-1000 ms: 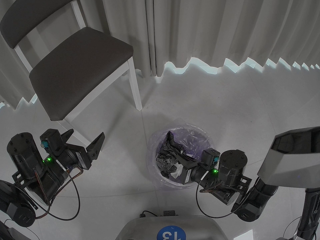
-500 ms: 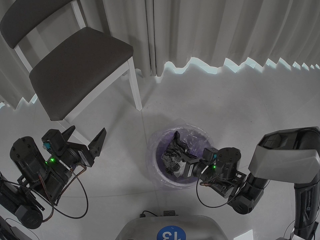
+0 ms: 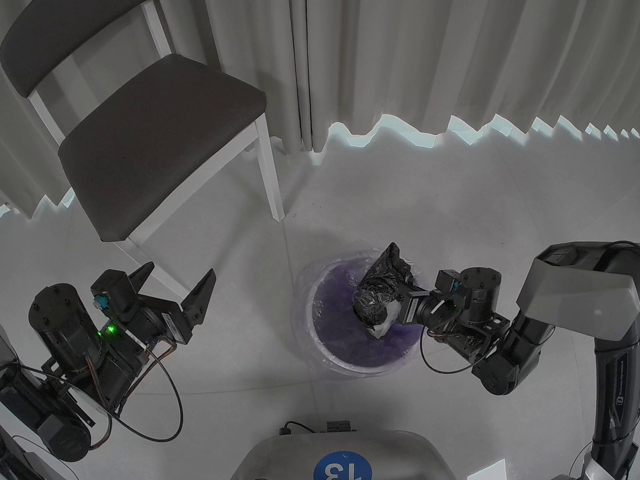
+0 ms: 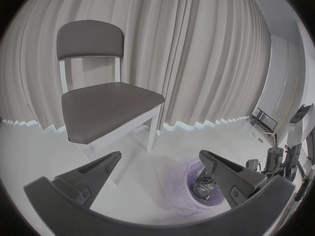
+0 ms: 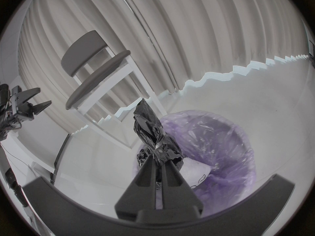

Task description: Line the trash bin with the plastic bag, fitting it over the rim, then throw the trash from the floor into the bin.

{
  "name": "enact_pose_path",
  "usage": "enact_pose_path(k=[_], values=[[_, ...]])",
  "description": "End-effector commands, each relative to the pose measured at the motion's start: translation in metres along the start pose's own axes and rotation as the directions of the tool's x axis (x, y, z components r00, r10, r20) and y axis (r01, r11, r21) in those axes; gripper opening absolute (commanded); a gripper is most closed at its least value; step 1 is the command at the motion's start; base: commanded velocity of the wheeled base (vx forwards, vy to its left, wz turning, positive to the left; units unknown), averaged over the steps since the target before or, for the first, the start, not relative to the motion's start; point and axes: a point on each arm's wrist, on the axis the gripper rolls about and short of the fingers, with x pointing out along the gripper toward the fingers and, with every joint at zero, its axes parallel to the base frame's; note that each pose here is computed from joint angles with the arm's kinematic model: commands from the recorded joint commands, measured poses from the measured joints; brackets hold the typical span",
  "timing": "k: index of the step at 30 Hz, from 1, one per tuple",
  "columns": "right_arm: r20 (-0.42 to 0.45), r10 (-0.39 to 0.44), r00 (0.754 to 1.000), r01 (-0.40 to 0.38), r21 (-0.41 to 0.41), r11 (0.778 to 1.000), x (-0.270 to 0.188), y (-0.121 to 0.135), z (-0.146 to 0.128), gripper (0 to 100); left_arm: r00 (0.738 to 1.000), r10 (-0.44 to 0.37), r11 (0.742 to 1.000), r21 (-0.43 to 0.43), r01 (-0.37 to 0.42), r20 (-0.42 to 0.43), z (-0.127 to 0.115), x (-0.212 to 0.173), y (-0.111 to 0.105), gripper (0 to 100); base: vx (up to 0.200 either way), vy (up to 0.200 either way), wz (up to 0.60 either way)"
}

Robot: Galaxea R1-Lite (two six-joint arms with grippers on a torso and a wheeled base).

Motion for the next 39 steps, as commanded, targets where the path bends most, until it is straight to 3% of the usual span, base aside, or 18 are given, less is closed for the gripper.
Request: enact_pose_path(k=[1, 8, 15, 20, 32, 39], values=[[0.017, -0.007, 1.0, 0.007, 0.005, 1.0, 0.002, -0.006, 0.007, 0, 1.0, -0.001, 1.0, -0.001, 0.001, 0.004, 0.001, 0.0, 0.0, 100, 0.0, 0.0, 0.0], [-0.007, 0.039, 0.999, -0.039, 0.01, 0.999, -0.002, 0.012, -0.002, 0, 1.0, -0.001, 1.0, 0.0, 0.001, 0.005, 0.001, -0.001, 0.0, 100, 0.0, 0.0, 0.0], [-0.082, 0.144, 0.986, -0.139, 0.062, 0.988, -0.01, 0.058, -0.032, 0, 1.0, 0.0, 1.0, 0.0, 0.0, 0.007, 0.001, 0.0, 0.0, 100, 0.0, 0.0, 0.0], [-0.054, 0.146, 0.988, -0.142, 0.078, 0.987, -0.009, 0.065, -0.032, 0, 1.0, 0.003, 1.0, -0.001, -0.003, 0.009, 0.002, 0.0, 0.001, 100, 0.0, 0.0, 0.0], [-0.029, 0.094, 0.995, -0.091, 0.107, 0.99, -0.001, 0.038, -0.02, 0, 1.0, 0.005, 1.0, -0.001, -0.005, 0.012, 0.002, 0.0, 0.001, 100, 0.0, 0.0, 0.0], [-0.033, 0.047, 0.998, -0.043, 0.125, 0.991, 0.009, -0.003, -0.009, 0, 1.0, 0.004, 1.0, -0.004, -0.004, 0.022, 0.005, -0.002, 0.002, 100, 0.0, 0.0, 0.0]])
